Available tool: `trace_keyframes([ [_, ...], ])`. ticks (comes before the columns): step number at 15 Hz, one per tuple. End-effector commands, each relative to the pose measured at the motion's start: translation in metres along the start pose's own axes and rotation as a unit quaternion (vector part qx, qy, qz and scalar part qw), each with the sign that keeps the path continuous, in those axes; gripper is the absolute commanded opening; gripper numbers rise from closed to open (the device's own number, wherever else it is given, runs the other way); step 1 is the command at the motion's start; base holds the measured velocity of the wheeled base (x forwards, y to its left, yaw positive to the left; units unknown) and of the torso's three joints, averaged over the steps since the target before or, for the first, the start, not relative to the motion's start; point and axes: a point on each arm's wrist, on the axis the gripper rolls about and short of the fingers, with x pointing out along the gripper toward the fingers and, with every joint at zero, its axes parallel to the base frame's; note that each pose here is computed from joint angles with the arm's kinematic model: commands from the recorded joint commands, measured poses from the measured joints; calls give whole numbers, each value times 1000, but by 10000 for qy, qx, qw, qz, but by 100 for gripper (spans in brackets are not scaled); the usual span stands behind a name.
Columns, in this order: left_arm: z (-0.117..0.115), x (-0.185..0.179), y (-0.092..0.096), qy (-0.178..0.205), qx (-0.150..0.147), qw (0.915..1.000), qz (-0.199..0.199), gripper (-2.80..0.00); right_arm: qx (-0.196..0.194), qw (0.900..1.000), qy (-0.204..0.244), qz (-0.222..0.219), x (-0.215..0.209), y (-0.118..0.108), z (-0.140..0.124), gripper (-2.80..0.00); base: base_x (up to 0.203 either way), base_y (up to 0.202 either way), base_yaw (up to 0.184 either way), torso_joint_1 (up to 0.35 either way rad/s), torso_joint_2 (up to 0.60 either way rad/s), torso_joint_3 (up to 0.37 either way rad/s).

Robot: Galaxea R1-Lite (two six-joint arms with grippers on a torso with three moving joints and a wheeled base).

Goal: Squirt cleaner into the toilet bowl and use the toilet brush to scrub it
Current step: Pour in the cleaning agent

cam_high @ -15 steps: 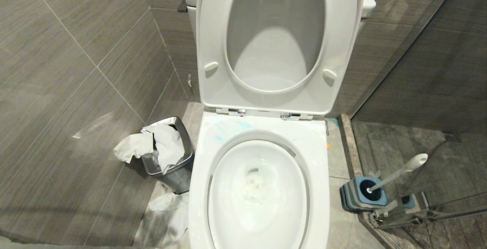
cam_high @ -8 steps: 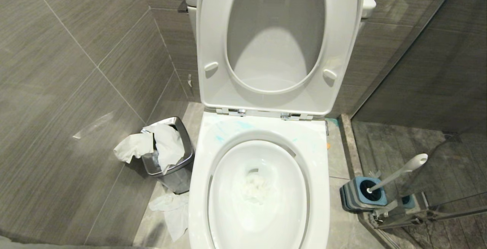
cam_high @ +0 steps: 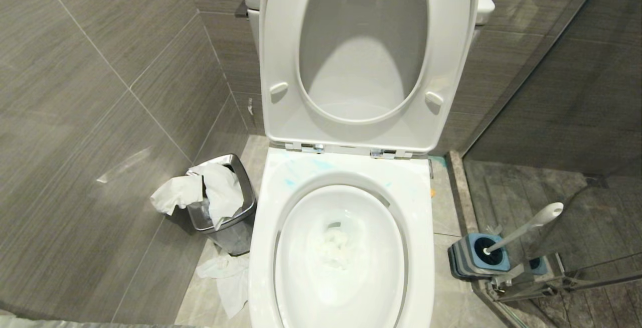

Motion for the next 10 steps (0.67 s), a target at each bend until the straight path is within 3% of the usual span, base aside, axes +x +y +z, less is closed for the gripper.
trace_keyframes([
  [1,-29,-29,-16,-138,131,9996,194,-280,-2,10000,9,3,0,0,0,-280,0,0,0,0,0,0],
  [6,-77,-34,-16,237,311,9980,501,-280,-2,10000,9,3,0,0,0,-280,0,0,0,0,0,0],
  [10,-139,-42,-15,637,405,9943,750,-280,-2,10000,9,3,0,0,0,-280,0,0,0,0,0,0],
])
